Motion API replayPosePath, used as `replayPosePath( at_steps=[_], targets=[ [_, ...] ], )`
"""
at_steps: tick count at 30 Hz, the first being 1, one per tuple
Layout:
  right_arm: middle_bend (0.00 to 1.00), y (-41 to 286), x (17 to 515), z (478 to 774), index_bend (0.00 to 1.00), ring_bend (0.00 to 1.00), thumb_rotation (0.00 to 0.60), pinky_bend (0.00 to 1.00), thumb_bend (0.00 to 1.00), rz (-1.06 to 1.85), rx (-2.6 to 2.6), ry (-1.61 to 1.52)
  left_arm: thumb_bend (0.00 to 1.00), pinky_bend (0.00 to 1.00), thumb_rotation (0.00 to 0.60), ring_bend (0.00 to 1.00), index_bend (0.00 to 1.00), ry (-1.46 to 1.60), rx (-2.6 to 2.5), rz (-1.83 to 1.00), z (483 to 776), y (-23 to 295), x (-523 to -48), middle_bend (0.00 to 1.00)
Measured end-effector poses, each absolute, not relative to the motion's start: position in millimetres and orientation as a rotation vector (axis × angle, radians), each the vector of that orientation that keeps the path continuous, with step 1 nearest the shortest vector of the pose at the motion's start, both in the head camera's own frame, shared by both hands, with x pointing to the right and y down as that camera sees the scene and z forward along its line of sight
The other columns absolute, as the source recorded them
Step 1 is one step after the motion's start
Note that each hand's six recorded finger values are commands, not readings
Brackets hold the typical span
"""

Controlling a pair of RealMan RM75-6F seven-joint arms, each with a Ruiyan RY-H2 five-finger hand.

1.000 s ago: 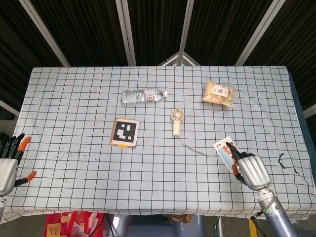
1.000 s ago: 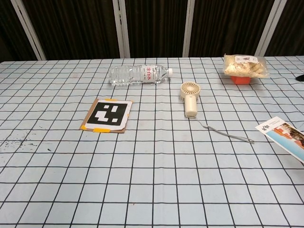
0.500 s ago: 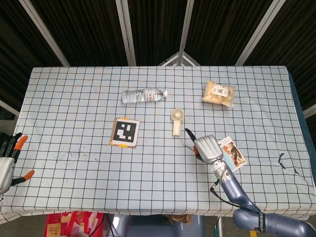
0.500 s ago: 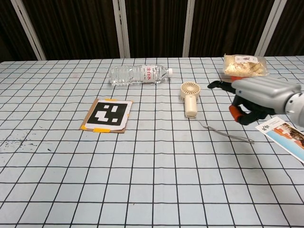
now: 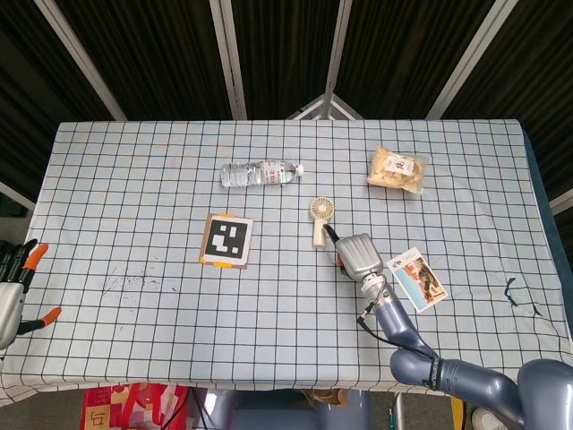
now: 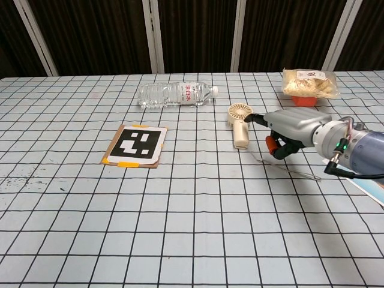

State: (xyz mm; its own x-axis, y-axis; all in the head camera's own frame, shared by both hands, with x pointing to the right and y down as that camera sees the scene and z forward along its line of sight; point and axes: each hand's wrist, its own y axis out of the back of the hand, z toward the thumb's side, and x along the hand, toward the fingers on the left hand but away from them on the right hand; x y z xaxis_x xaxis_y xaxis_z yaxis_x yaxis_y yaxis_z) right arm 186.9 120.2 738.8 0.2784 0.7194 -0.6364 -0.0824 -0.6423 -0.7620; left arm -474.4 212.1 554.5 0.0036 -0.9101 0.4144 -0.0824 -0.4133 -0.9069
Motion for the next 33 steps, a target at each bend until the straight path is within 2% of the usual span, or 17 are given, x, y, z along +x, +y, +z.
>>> replayPosePath(
  at_steps=[18,33],
  targets=[
    [0.81,111,184,745,0.0,0.87,0.6,0.85,0.8,1.453,-1.839,-0.602,0.09,0.0,0.6,0.0,0.0,1.053,-1.592,-1.497,556,211,-473,0.0],
    [0.81,115,179,749,0.0,0.87,0.6,0.85,0.81,1.449,-1.859,-0.603,0.09,0.0,0.6,0.0,0.0,1.058,-1.594,-1.501,557,211,-473,0.0]
  ],
)
